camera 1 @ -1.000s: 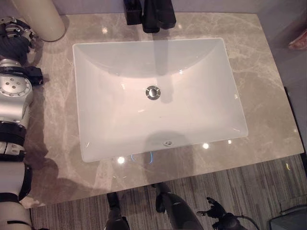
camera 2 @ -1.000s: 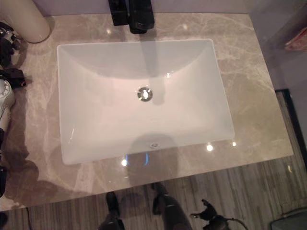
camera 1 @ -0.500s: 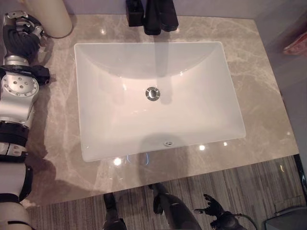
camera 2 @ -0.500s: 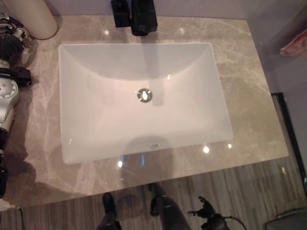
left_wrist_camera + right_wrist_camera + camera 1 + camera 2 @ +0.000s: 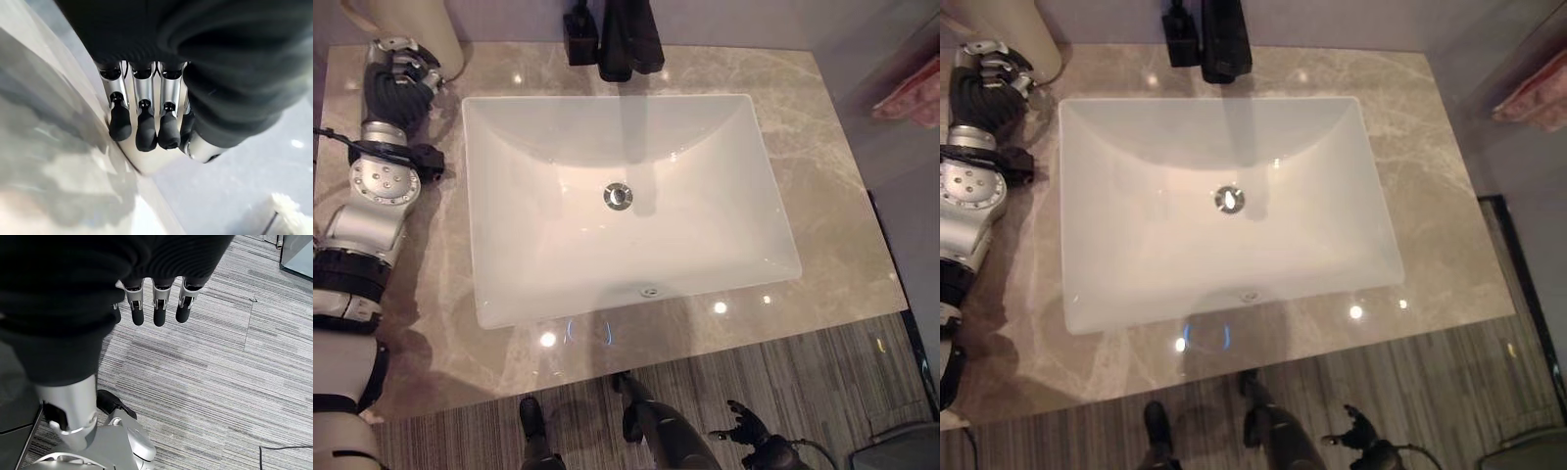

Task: Put brush and paste in cup on sink, flatten towel.

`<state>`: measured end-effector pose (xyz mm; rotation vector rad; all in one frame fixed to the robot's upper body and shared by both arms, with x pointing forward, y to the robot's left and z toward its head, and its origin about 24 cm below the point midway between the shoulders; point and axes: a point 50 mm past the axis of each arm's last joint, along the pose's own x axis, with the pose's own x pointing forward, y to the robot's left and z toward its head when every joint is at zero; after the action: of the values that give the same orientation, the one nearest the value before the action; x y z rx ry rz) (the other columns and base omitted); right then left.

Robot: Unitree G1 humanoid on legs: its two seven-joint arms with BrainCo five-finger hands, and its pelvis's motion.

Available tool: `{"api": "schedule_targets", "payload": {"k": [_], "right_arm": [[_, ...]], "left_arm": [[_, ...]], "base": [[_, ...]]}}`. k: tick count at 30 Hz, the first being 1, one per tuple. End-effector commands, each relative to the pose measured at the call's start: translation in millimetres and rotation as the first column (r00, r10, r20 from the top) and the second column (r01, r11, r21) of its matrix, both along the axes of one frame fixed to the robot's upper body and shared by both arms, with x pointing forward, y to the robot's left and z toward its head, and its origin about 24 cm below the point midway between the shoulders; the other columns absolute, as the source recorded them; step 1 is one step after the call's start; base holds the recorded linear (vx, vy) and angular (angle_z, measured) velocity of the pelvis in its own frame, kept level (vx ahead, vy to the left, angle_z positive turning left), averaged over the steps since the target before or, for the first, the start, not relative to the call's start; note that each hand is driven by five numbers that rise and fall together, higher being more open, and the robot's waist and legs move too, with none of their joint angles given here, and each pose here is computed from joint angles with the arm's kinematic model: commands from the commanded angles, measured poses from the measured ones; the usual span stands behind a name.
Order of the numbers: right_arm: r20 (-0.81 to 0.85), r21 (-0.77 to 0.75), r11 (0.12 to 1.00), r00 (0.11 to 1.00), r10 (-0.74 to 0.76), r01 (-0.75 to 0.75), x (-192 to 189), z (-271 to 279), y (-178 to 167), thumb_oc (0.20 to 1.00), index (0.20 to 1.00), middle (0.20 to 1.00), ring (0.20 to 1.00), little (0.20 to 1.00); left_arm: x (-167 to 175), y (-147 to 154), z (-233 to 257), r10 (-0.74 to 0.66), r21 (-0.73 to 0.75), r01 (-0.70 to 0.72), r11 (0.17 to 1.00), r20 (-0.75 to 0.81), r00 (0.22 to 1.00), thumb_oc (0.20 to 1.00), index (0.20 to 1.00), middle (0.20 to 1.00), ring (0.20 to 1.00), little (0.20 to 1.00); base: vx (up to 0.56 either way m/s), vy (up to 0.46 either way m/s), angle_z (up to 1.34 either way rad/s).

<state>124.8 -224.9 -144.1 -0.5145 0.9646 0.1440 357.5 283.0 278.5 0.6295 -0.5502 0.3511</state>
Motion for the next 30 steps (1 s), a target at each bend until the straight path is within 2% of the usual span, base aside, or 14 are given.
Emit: {"api": "schedule_targets", "payload": {"k": [1,8,16,22,30], "right_arm": [[0.036,-0.023,0.998,0.998,-0.055,0.056,0.8,5.4,-15.3,1.000,1.000,1.000,1.000,1.000],[0.019,-0.037,0.996,0.996,-0.084,0.084,-3.1,2.4,-16.7,1.000,1.000,1.000,1.000,1.000],[0.033,-0.034,0.996,0.997,-0.075,0.076,1.4,4.4,-16.5,1.000,1.000,1.000,1.000,1.000],[0.037,-0.047,0.996,0.997,-0.071,0.073,1.4,6.7,-21.8,1.000,1.000,1.000,1.000,1.000],[0.033,-0.045,0.995,0.996,-0.083,0.085,0.8,6.0,-21.6,1.000,1.000,1.000,1.000,1.000]], "left_arm": [[-0.9,1.1,-3.3,-0.003,0.004,0.003,1.000,0.014,1.000,0.200,0.200,0.200,0.200,0.200],[-8.1,10.0,-20.1,0.039,-0.024,-0.039,0.999,0.006,0.999,0.200,0.200,0.200,0.200,0.200],[-19.7,48.0,-16.1,0.186,-0.082,-0.185,0.979,0.009,0.982,0.200,0.200,0.200,0.200,0.200],[-20.1,51.7,25.6,0.229,-0.057,-0.224,0.973,0.086,0.970,0.200,0.200,0.200,0.200,0.200],[-16.4,53.9,53.1,0.269,-0.095,-0.259,0.961,0.116,0.956,0.200,0.200,0.200,0.200,0.200]], "base": [[0.00,-0.010,-0.09],[0.00,-0.001,-0.01],[0.00,-0.001,0.01],[0.02,-0.036,0.04],[0.03,-0.004,0.01]]}}
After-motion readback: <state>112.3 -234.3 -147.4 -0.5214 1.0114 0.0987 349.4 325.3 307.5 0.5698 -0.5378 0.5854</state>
